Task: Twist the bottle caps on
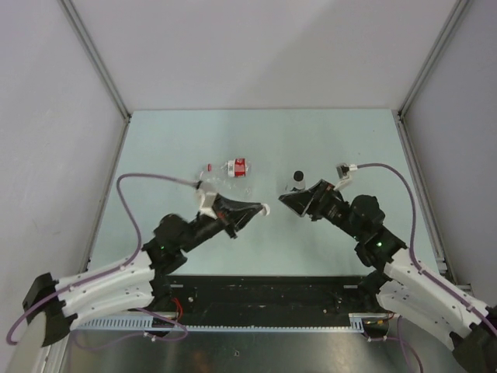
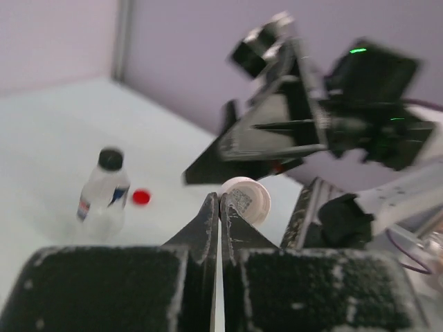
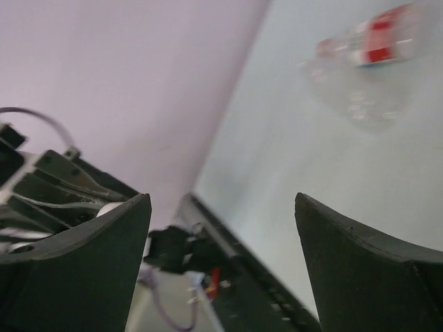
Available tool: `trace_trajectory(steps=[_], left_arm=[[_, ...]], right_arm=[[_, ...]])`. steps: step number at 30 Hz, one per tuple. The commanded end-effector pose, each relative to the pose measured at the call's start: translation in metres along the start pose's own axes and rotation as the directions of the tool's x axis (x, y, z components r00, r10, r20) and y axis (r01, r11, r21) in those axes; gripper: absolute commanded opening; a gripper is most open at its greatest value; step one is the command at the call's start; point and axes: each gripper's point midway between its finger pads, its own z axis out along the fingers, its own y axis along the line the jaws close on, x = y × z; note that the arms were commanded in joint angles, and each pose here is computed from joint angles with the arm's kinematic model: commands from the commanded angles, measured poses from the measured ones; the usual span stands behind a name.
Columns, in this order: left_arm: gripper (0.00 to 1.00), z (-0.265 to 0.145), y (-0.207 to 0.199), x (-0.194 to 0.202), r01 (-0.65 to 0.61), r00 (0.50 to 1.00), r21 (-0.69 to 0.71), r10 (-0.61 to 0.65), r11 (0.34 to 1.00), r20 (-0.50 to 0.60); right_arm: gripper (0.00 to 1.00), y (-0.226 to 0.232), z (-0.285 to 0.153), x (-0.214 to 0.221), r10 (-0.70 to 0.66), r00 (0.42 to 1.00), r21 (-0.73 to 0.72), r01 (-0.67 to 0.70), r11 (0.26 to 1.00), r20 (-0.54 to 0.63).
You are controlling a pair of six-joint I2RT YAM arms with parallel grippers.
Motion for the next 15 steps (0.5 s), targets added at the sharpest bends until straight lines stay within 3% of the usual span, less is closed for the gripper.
trace_trajectory(steps=[1,8,15], left_arm=[[0.00,-0.041,-0.059,-0.054,-0.210,0.941,0.285,0.115,0.935,0.318],[0.00,-0.064,-0.079,-0.066,-0.337,0.891,0.353,0.175,0.873,0.418],[0.00,-0.063,-0.077,-0.064,-0.354,0.885,0.339,0.195,0.872,0.423]], right_arm=[[0.88,0.104,-0.010,0.003,0.110,0.984,-0.436,-0.162,0.885,-0.143],[0.81,0.159,-0.023,0.017,0.107,0.963,-0.631,-0.244,0.737,-0.248],[0.77,0.182,-0.027,0.041,0.017,0.952,-0.659,-0.225,0.718,-0.306]])
